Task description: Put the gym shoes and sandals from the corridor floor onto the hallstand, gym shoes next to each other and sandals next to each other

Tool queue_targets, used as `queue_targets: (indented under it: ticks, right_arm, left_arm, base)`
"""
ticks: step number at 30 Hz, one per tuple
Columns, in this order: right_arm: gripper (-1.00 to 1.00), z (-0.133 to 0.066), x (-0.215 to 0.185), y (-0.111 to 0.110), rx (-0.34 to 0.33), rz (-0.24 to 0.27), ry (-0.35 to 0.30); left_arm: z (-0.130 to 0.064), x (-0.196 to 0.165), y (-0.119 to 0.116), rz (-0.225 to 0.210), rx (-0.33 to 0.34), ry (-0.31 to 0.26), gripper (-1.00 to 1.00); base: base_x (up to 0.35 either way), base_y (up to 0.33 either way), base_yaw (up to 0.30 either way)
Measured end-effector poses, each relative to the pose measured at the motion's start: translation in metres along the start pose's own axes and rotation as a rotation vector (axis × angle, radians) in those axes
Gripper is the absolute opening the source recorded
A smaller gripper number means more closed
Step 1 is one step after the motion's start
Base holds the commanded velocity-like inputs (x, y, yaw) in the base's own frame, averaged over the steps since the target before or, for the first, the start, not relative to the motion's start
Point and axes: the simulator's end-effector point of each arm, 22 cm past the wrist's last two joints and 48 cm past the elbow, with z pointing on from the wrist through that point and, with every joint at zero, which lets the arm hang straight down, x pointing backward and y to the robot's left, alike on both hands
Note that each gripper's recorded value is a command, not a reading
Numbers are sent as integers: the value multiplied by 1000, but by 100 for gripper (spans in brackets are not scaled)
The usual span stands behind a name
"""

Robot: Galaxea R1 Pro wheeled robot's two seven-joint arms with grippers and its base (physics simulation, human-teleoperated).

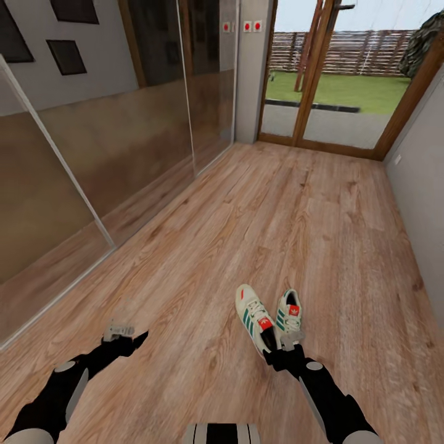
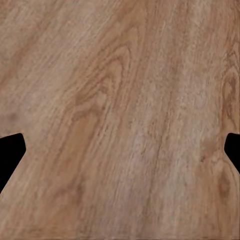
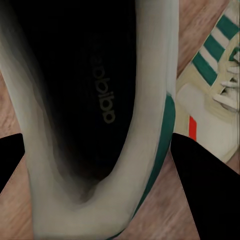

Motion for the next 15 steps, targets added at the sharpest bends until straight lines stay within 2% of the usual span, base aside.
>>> queue_targets:
  ticks: [4, 5, 9, 12, 15]
  right_arm:
    - [-100, -6, -12, 0, 2, -3, -24]
    - [-100, -7, -15, 0, 3, -4, -31]
    - [-100, -14, -27, 0, 5, -8, -58]
    - [-100, -20, -41, 1, 5, -20, -116]
    - [-100, -27, -50, 4, 5, -31, -173]
  left_arm:
    - [-5, 41, 17, -24, -82, 23, 100]
    - [-10, 62, 28, -23, -127, 28, 100]
    - [-24, 94, 45, -28, -218, 31, 100]
    - [-41, 115, 57, -33, -292, 32, 100]
    - [-60, 131, 67, -61, -343, 23, 100]
  base:
    - [0, 0, 0]
    - [0, 0, 0]
    - [0, 0, 0]
    - [0, 0, 0]
    - [0, 0, 0]
